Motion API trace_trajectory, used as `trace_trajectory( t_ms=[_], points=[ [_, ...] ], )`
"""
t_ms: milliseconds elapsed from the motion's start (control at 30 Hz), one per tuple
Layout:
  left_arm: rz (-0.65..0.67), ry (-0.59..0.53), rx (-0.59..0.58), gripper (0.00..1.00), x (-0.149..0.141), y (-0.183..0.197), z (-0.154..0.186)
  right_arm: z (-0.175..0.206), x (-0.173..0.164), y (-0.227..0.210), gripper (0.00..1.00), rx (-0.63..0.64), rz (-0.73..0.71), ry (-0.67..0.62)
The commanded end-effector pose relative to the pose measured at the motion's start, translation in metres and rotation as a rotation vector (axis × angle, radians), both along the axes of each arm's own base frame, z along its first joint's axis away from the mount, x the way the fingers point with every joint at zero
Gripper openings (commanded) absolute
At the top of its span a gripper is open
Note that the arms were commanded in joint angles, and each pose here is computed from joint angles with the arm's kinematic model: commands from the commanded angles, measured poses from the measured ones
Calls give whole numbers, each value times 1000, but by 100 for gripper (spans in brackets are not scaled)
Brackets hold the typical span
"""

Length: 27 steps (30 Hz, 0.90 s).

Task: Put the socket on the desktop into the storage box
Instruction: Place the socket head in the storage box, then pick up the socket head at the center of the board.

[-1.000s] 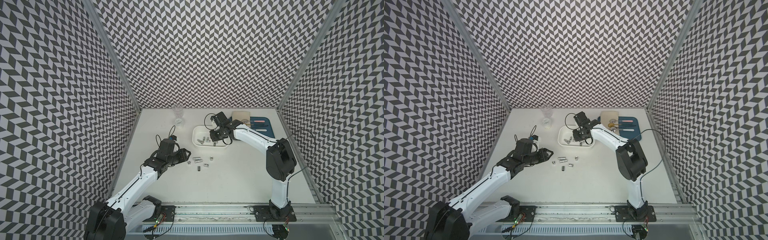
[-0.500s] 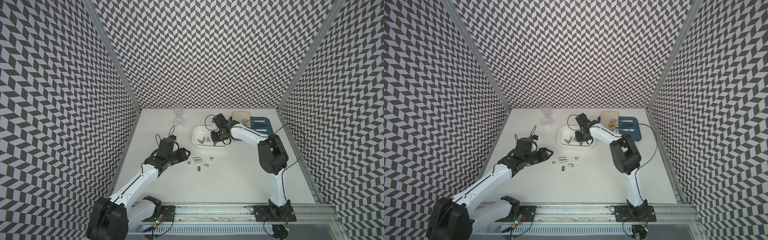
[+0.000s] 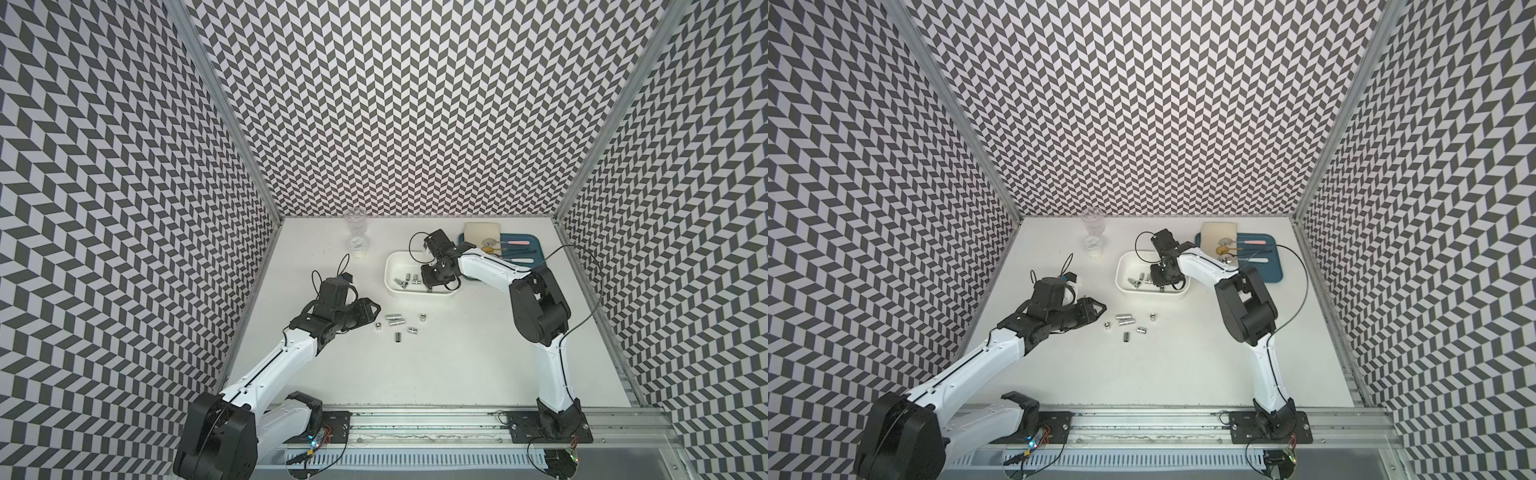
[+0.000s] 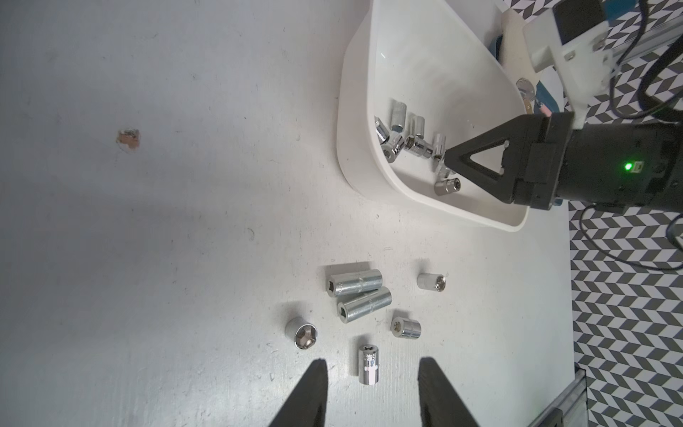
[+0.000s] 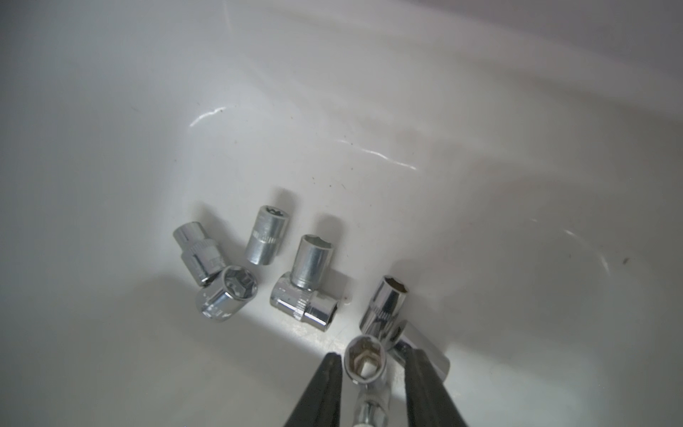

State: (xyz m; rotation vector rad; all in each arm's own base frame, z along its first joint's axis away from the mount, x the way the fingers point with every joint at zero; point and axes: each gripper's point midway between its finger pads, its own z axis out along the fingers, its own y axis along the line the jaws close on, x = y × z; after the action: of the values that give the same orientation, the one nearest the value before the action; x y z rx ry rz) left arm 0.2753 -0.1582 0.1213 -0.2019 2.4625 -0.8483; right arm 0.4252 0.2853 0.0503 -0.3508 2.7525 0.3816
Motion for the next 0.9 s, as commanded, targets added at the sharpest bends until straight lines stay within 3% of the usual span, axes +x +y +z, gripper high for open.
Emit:
trace_trajectory(
  t_ms=[0, 467, 867],
  points=[
    [-3, -13, -7, 44, 2, 0, 0, 16, 13, 5, 38, 33, -14, -50],
    [-5, 5, 24, 44, -1, 3, -8, 67, 1, -1, 39, 81, -14, -132],
    [-5, 35, 75, 44, -6, 10, -15, 117, -44, -8, 40, 189, 16, -211]
  ],
)
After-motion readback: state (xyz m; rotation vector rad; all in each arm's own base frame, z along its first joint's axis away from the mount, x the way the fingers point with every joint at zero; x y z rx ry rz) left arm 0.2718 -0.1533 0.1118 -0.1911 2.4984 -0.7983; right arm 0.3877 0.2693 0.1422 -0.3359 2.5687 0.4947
